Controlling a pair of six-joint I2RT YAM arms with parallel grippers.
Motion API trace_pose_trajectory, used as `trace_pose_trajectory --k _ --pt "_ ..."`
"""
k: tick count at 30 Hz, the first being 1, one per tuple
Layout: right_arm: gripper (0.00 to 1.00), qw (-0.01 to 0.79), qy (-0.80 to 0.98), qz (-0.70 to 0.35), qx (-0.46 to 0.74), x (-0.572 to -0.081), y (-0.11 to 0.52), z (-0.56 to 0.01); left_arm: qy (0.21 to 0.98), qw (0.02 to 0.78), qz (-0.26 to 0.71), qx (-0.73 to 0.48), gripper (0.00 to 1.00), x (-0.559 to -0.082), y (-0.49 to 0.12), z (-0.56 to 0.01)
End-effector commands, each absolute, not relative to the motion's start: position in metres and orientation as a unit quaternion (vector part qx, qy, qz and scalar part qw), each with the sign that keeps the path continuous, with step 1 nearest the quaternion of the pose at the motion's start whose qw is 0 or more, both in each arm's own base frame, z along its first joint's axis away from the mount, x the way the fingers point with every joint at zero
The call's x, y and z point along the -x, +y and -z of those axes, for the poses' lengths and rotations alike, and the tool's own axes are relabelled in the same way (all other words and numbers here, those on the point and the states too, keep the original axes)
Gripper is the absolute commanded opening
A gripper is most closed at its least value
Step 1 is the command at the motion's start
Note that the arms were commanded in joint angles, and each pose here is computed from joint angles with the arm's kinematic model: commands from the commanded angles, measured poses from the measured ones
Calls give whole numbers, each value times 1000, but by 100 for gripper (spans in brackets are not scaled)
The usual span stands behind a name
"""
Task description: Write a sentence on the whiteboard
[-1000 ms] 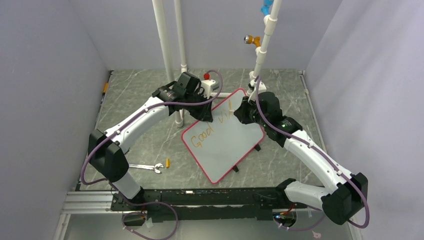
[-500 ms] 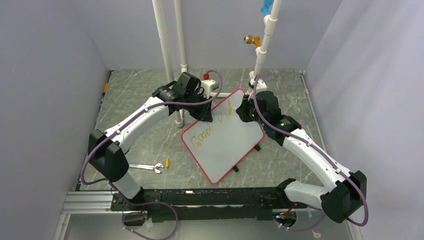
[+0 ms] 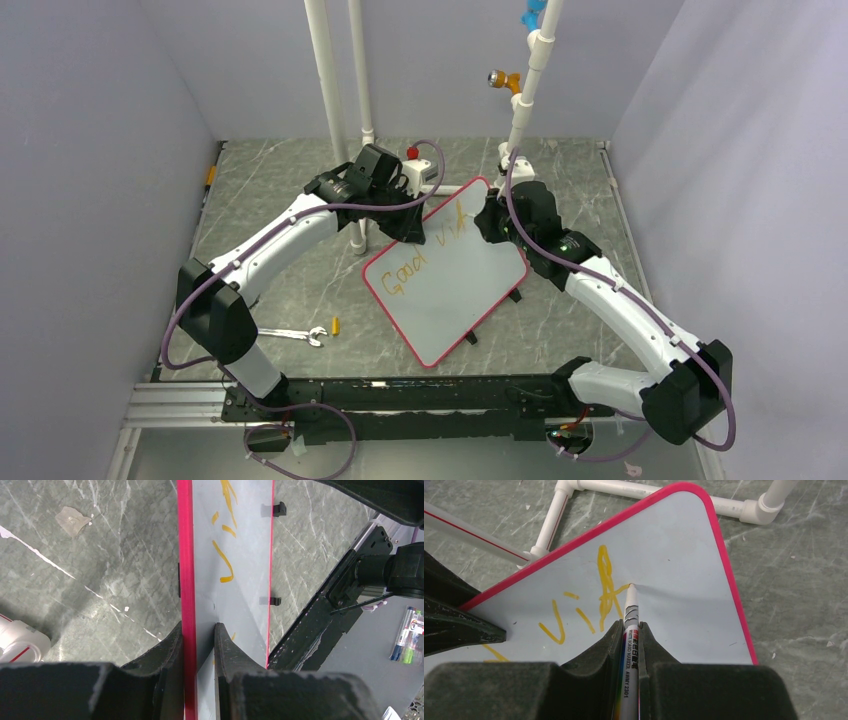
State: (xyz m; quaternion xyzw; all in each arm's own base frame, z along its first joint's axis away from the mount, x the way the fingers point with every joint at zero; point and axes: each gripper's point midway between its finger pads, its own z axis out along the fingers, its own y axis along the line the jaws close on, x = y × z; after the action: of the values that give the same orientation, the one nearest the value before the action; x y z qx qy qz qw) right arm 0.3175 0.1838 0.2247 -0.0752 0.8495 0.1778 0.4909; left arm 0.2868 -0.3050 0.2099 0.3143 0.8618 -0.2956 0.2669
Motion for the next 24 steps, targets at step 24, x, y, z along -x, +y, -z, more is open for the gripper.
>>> trace_pose_trajectory --k 24 --pt "0 458 860 -209 83 -292 186 -206 853 295 251 -350 0 -293 -295 -209"
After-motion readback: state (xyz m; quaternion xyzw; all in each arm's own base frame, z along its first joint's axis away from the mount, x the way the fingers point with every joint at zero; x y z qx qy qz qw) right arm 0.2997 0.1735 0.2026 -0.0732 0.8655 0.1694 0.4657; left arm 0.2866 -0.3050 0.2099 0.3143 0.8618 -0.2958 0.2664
